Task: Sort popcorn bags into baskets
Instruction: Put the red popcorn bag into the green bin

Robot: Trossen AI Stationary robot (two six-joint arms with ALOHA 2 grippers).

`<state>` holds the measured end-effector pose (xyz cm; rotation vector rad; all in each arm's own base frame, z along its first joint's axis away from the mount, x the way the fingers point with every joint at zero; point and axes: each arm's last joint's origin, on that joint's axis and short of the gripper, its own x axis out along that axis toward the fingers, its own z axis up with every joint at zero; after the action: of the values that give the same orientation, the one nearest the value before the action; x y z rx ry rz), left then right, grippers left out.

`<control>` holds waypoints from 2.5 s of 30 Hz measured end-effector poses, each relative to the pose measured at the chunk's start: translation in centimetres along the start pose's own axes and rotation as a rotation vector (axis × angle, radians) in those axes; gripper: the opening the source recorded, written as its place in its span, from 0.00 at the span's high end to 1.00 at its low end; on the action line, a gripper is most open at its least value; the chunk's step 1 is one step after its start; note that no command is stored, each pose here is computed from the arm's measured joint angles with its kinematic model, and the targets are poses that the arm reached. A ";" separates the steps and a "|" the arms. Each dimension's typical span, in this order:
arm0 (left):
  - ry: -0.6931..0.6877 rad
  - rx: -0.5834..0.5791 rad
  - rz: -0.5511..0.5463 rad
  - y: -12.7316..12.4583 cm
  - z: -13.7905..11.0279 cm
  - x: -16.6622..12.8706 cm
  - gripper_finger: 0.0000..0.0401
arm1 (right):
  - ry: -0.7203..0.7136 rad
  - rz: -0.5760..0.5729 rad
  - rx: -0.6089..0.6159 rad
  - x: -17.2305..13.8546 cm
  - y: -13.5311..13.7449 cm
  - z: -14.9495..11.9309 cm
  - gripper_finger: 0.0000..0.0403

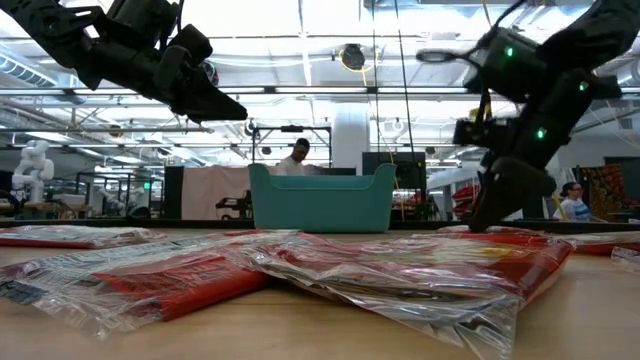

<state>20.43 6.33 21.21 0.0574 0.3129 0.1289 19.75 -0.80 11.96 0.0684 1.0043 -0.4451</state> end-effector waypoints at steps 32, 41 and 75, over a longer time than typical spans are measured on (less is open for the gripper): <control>-0.040 -0.027 -0.036 -0.7 -0.2 1.7 0.71 | -0.453 0.092 0.120 0.3 0.2 1.5 1.00; -0.213 0.123 -0.133 -4.6 -0.3 6.0 0.51 | -0.455 0.225 0.125 0.2 0.5 1.7 1.00; -0.089 0.519 -0.134 -8.0 -1.9 19.6 0.94 | -0.635 0.509 0.127 -1.3 1.2 3.5 1.00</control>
<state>39.29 1.17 12.90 0.5535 0.2541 -0.0902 22.40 -0.12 14.76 0.2721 0.3083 -0.0448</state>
